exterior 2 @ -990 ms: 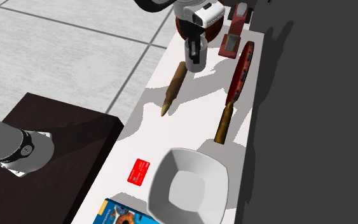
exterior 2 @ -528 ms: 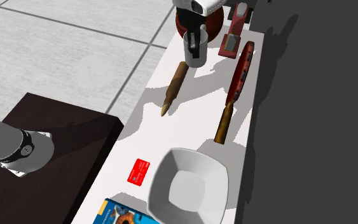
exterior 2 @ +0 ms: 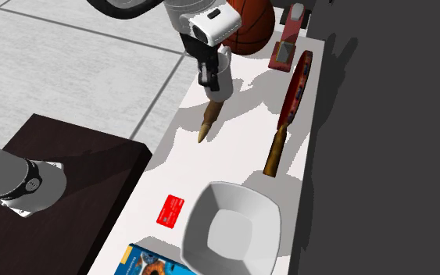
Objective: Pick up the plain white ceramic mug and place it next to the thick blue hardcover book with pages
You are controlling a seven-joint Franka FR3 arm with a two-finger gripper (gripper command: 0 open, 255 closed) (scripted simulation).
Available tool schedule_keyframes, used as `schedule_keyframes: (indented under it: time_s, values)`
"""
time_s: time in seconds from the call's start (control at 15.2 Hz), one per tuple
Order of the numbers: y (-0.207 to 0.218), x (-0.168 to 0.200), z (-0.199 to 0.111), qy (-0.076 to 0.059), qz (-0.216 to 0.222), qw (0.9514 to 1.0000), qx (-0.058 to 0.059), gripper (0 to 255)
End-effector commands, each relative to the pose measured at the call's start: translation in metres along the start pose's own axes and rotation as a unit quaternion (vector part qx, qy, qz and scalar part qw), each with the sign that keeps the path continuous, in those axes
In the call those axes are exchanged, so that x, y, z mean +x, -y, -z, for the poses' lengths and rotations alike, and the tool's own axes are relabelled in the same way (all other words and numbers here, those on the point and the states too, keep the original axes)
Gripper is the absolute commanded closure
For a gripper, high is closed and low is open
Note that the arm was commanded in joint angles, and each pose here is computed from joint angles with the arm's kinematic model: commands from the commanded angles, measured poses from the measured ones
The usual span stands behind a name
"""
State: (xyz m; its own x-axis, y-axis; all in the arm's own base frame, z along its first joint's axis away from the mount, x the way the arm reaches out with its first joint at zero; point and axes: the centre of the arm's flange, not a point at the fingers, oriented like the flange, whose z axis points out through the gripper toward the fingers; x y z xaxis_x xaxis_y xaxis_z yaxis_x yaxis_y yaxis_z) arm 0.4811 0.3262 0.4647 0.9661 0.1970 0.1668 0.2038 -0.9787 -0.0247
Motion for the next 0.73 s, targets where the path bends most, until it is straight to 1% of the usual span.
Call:
schedule_keyframes:
  time_s: [0.0,0.66]
  values:
    - [-0.022,-0.017,0.003,0.000,0.000,1.0000,0.000,255]
    - [-0.124,-0.098,0.020,0.000,0.000,1.0000,0.000,255]
